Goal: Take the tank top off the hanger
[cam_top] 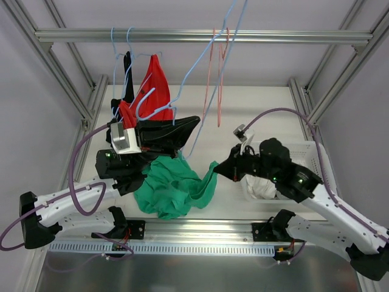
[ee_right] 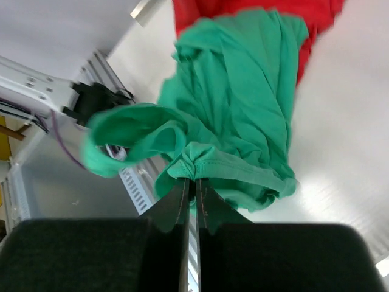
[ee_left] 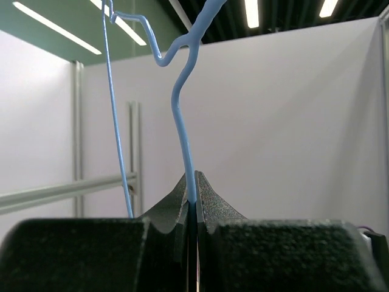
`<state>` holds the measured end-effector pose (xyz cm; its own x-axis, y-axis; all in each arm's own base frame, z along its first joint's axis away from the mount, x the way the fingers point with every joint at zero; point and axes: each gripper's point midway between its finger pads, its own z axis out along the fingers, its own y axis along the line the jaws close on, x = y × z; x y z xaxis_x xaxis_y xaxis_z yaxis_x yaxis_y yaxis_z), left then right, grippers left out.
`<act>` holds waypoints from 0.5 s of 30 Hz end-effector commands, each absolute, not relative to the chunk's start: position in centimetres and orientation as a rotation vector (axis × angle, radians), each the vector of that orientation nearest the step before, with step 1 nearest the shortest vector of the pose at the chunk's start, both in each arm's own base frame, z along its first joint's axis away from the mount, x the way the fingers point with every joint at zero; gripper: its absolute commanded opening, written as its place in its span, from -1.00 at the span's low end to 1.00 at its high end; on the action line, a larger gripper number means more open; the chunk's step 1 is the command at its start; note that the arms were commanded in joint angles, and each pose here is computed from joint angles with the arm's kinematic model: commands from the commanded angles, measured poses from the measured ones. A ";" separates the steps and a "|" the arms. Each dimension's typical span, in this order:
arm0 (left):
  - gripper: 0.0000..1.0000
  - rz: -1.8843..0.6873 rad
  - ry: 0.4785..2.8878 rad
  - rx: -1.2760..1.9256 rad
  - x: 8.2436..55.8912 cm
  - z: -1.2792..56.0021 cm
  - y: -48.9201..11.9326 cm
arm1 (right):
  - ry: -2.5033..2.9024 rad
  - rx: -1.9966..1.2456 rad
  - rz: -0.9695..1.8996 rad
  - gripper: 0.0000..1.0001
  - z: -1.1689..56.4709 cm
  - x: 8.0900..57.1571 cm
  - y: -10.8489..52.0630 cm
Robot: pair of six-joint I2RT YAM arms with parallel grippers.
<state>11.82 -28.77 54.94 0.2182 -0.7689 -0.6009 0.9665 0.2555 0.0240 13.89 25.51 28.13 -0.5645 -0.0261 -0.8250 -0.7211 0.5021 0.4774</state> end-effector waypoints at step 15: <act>-1.00 -0.920 1.326 0.110 18.2 40.0 -20.4 | 2.066 -0.504 0.918 0.99 21.5 15.9 26.8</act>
<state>15.00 -19.67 48.15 0.1420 -0.6550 -0.7421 0.7964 0.5209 -0.3073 14.93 26.93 18.28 -0.6627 -0.1330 -0.7370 -0.6117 0.6639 0.4302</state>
